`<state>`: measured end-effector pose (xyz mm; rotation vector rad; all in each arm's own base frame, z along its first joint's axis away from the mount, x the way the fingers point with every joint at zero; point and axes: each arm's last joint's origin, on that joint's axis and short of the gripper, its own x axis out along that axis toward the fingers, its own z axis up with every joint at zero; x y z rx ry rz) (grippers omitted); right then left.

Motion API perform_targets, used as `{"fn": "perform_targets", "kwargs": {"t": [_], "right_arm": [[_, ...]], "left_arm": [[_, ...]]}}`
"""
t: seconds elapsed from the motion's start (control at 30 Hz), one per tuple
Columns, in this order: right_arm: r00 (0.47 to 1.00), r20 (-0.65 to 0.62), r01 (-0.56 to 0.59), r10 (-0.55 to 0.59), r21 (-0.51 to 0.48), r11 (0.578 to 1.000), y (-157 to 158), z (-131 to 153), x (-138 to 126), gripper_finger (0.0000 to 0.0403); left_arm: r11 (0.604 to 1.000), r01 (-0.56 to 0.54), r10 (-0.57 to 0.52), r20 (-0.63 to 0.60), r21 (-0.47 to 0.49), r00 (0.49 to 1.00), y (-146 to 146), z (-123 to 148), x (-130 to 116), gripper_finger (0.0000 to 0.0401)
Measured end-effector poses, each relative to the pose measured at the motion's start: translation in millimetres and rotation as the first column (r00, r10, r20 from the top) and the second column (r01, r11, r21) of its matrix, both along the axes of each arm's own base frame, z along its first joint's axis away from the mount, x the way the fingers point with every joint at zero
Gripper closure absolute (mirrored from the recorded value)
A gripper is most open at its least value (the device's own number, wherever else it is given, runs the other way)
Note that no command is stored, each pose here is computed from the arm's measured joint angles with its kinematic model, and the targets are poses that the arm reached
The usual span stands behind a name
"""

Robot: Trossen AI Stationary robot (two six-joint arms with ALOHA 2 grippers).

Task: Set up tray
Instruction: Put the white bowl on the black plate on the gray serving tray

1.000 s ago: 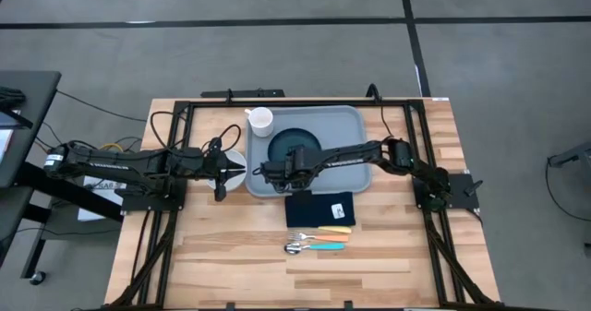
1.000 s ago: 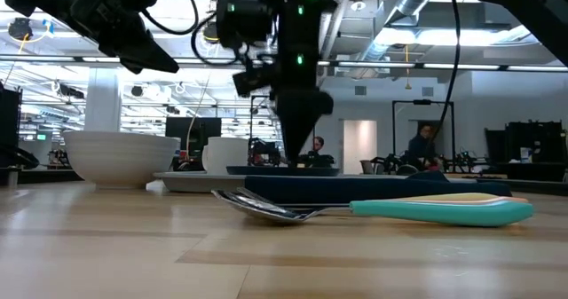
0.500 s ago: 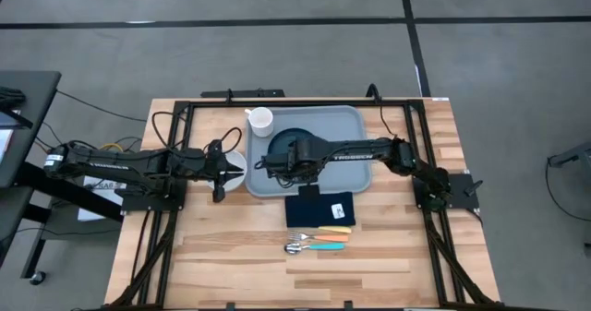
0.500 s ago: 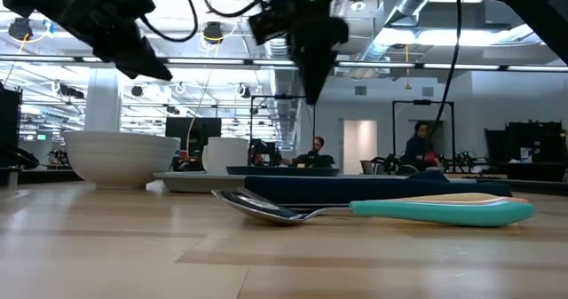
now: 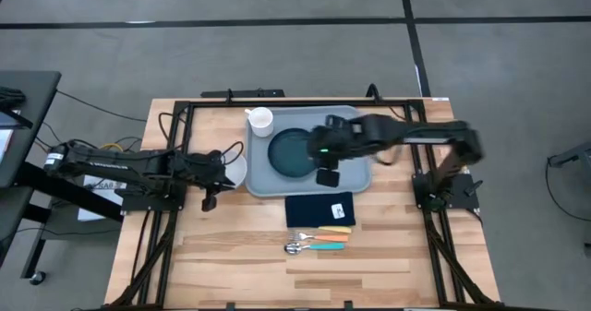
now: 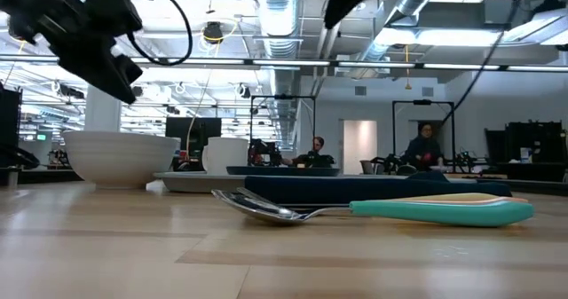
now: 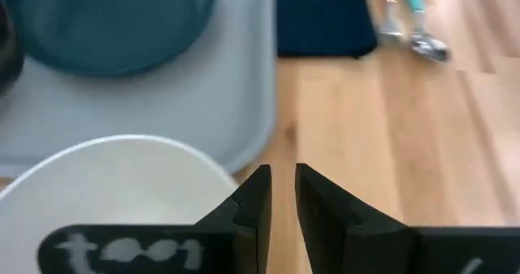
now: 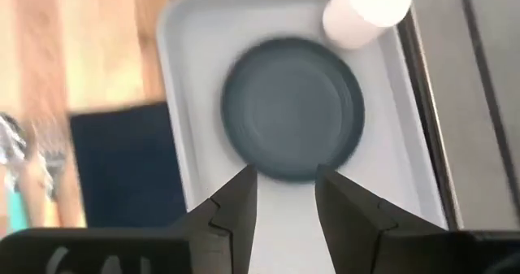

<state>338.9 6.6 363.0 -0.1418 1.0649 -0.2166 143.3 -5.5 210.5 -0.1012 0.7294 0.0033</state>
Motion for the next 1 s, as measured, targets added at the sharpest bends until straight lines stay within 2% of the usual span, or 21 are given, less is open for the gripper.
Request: {"fn": "perform_targets", "kwargs": {"t": [0.2, 0.33, 0.43, 0.53, 0.7, 1.0], "right_arm": [[0.970, 0.241, 0.019, -0.022, 0.011, 1.000, 3.1, -26.5, -55.7, 0.0284], [0.908, 0.417, 0.035, -0.030, -0.003, 0.999, 5.0, -52.6, -81.5, 0.0284], [0.863, 0.504, 0.029, -0.027, 0.004, 1.000, 4.6, -67.3, -95.4, 0.0284], [0.844, 0.536, 0.030, -0.029, 0.007, 1.000, 3.6, -78.4, -105.5, 0.0284], [0.850, 0.525, 0.026, -0.039, 0.032, 0.999, 7.1, -94.4, -114.5, 0.0284], [0.845, 0.534, 0.000, -0.022, 0.042, 0.999, 14.3, -95.7, -114.7, 0.0284]], "left_arm": [[0.994, 0.106, -0.105, 0.032, -0.024, 0.994, -17.3, 12.6, 1.3, 0.0334], [0.996, 0.085, -0.084, 0.034, -0.040, 0.996, -25.9, 25.8, 2.5, 0.0307], [0.998, 0.024, -0.024, 0.000, -0.051, 1.000, -28.8, 35.3, 5.0, 0.0292], [0.996, -0.071, 0.067, -0.079, -0.050, 0.995, -29.6, 40.3, 8.0, 0.0285], [0.987, -0.158, 0.146, -0.255, -0.030, 0.956, -32.0, 34.8, 18.4, 0.0283], [0.988, -0.132, 0.154, -0.470, 0.080, 0.869, -38.8, 15.5, 44.0, 0.0283]]}}
